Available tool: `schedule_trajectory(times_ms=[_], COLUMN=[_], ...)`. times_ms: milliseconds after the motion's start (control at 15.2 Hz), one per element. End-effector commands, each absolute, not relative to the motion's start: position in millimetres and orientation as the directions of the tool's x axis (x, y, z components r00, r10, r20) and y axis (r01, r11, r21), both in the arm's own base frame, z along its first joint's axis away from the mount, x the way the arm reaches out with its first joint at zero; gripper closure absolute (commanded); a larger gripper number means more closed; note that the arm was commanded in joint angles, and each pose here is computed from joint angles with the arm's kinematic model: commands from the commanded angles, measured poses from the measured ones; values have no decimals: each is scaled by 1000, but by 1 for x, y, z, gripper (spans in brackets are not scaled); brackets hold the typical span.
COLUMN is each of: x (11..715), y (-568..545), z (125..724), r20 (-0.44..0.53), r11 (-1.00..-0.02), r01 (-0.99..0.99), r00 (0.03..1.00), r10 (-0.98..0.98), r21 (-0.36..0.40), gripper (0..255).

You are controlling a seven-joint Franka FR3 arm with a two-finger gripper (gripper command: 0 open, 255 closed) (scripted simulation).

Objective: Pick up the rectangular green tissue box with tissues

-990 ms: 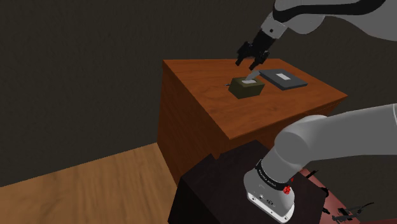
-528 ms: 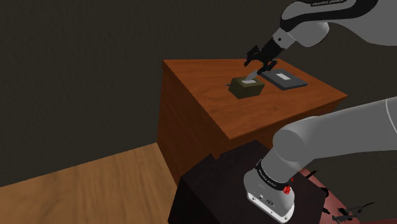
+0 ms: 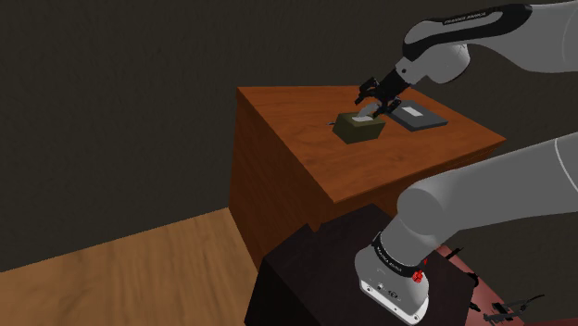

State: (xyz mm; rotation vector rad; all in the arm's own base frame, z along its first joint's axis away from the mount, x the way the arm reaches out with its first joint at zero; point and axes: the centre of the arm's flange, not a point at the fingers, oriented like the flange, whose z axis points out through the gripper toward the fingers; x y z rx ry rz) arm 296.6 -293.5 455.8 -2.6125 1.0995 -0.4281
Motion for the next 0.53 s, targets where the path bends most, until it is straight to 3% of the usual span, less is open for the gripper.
schedule_trajectory(times_ms=[0,66,132,462], x=[296,296,296,296], y=[-293,-293,-293,-293], z=[447,447,447,447], r20=[163,163,163,163], r11=[-673,-673,-674,-674], r01=[-646,-646,-646,-646], r00=[667,667,667,667], r10=[-727,-727,-727,-727], r21=[-360,-360,-360,-360], gripper=[0,0,255,255])
